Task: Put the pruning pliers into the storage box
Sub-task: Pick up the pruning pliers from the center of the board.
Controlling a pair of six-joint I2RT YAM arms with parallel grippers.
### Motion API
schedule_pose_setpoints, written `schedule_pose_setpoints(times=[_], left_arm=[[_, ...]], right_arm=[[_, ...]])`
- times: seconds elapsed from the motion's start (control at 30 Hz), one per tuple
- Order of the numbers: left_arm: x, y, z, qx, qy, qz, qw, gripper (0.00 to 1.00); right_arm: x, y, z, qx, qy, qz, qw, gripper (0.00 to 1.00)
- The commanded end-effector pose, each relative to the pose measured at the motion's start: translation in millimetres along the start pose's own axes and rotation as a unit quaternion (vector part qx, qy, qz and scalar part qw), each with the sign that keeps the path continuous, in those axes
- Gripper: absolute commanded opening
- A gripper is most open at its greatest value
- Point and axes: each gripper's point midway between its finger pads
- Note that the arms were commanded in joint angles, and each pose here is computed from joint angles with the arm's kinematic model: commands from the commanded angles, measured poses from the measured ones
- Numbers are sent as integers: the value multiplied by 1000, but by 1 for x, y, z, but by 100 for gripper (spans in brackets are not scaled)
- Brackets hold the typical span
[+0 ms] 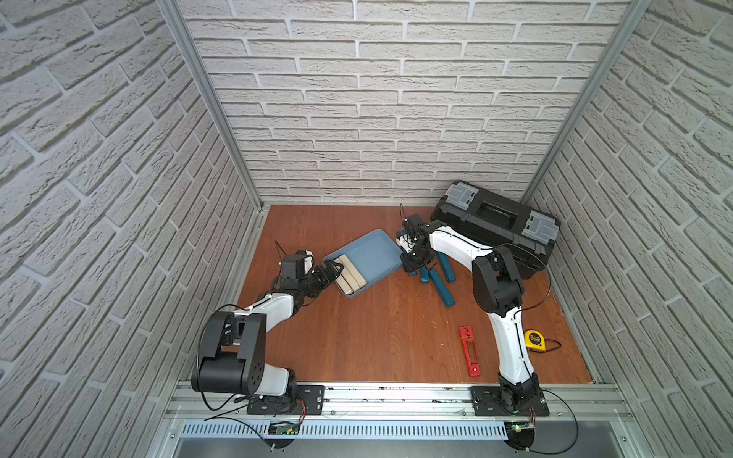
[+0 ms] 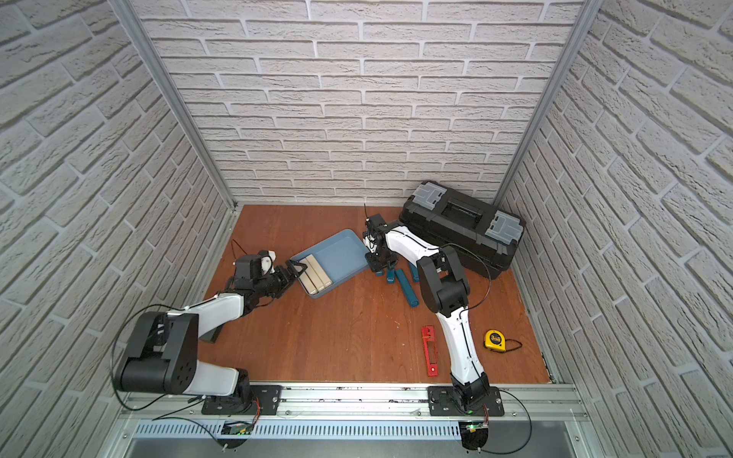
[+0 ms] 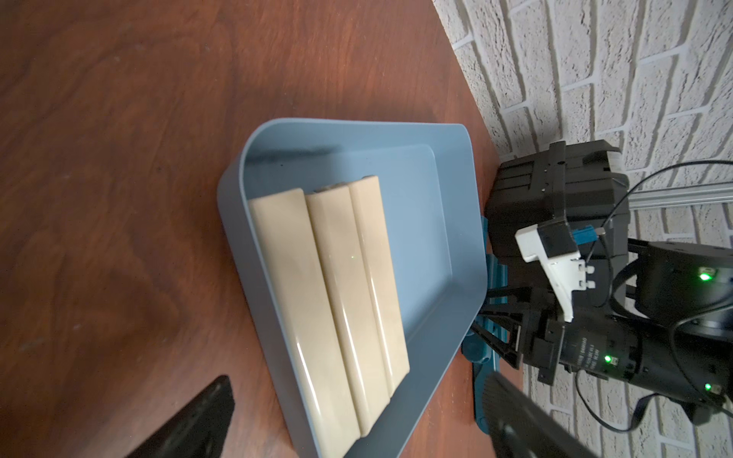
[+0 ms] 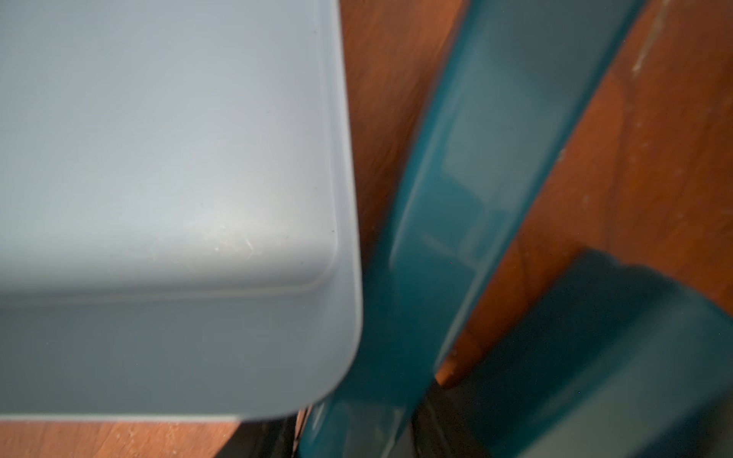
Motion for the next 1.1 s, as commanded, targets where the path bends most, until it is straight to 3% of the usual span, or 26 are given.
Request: schedule_pose_setpoints(times=[0.0, 0.23, 0.4, 0.77, 1.07], left_arm=[[-11, 3, 13, -17, -21, -17, 1000, 98], [-18, 1, 19, -21, -22, -24, 999, 98], [-18, 7, 18, -26, -24, -19, 999, 98], [-16, 9, 13, -25, -24, -17, 999, 98], [-14, 10, 11, -26, -25, -17, 999, 98]], right_arm=[[0, 1, -3, 11, -6, 4, 1000, 44], [-1, -4, -10, 23, -9, 4, 1000, 37], [0, 1, -9, 19, -9, 7, 1000, 26], [0, 32, -3, -10, -11, 2, 1000, 13], [-2, 71, 8, -46, -10, -8, 999, 10]])
Point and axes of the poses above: each gripper's point midway between its finger pads, its own y axis back along the fingers, its own x axis along the line the jaws close on, z = x × y, and after that the axes turned 5 degrees about -y, right-handed
